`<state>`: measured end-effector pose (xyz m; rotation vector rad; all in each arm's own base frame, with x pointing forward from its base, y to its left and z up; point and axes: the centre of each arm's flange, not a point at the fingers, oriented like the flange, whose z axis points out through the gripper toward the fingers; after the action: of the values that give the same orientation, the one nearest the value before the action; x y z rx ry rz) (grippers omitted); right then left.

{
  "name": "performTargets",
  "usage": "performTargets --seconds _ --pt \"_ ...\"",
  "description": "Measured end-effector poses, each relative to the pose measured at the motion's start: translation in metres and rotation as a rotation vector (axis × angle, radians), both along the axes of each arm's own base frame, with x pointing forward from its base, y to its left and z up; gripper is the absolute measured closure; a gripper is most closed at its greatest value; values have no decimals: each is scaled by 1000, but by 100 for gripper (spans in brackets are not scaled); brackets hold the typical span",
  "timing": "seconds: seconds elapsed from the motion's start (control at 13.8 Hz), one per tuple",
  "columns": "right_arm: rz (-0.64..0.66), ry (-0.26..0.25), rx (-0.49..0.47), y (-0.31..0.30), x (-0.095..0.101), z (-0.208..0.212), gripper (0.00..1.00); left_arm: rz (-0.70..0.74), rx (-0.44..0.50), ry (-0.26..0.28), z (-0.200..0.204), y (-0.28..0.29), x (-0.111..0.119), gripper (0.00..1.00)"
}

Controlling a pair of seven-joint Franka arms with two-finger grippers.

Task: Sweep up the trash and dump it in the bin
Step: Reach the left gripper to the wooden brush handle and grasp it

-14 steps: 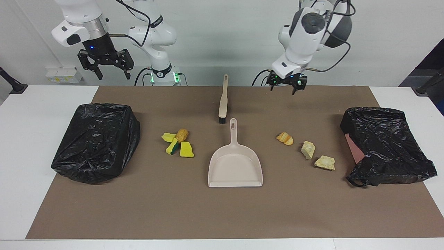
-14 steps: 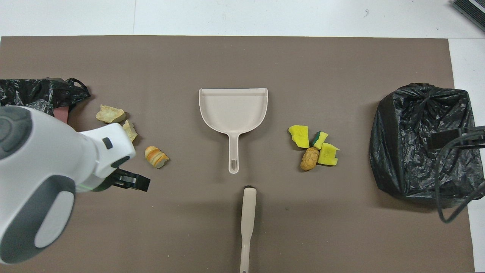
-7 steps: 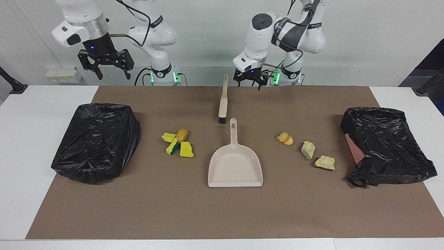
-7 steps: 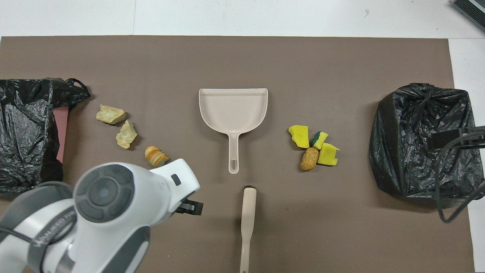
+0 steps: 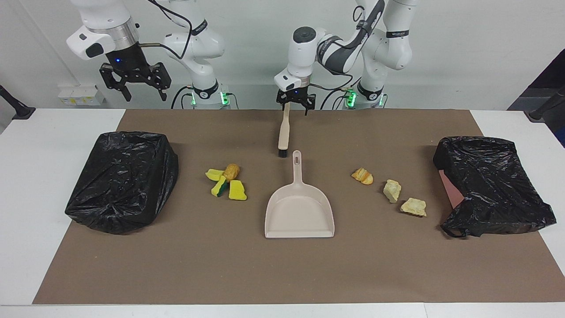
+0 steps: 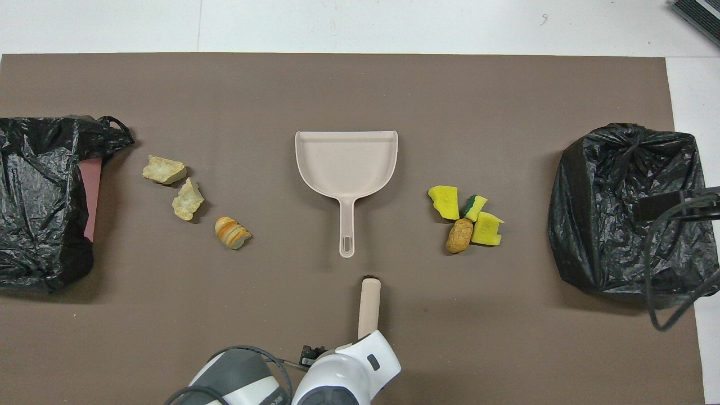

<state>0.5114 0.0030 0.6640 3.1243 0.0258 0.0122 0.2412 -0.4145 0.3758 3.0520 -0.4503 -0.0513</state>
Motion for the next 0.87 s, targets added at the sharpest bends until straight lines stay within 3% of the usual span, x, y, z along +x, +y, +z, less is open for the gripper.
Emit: performTargets --seconds 0.22,0.51,0.58,0.65,0.87 --pt "0 0 0 0 0 0 0 9 9 5 -17 -16 -19 0" --pt "0 0 0 0 0 0 0 4 21 10 -35 -23 -25 0" --pt "0 0 0 0 0 0 0 5 24 11 -38 -24 -26 5" --pt "0 0 0 0 0 0 0 5 26 13 -39 -24 -26 16" --pt "0 0 0 0 0 0 0 9 27 13 -40 -23 -24 56"
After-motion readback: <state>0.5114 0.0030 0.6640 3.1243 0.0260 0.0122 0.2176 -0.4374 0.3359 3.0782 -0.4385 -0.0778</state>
